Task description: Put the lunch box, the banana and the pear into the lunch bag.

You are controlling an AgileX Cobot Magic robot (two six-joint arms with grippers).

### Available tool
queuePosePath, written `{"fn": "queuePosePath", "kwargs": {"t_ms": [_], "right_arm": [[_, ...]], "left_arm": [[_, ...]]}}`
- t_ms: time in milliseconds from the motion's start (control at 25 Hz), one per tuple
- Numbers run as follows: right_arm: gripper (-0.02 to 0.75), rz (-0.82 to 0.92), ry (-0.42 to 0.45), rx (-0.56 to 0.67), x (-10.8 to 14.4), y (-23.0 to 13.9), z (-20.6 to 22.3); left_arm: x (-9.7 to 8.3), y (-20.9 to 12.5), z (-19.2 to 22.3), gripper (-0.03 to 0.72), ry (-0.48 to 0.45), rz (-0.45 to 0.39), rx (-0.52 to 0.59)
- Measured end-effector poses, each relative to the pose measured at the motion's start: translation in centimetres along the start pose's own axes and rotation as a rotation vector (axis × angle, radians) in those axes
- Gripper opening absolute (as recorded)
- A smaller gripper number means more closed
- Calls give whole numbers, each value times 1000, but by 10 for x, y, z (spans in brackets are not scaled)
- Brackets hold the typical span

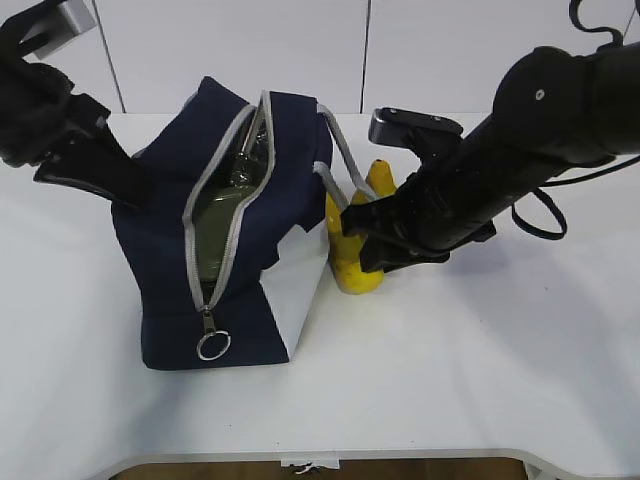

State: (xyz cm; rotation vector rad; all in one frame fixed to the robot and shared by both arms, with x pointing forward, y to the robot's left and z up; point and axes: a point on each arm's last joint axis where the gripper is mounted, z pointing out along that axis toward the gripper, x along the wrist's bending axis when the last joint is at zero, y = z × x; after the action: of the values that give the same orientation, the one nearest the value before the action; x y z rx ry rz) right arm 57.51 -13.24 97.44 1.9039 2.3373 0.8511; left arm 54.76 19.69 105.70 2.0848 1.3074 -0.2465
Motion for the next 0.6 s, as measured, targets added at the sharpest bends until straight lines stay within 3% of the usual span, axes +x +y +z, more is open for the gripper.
{"fn": "queuePosePath", "kwargs": {"t_ms": [600], "right_arm": [[135,-30,18,169,1,-15,-1]], "left_arm": [[0,0,0,-6,0,0,0]]}}
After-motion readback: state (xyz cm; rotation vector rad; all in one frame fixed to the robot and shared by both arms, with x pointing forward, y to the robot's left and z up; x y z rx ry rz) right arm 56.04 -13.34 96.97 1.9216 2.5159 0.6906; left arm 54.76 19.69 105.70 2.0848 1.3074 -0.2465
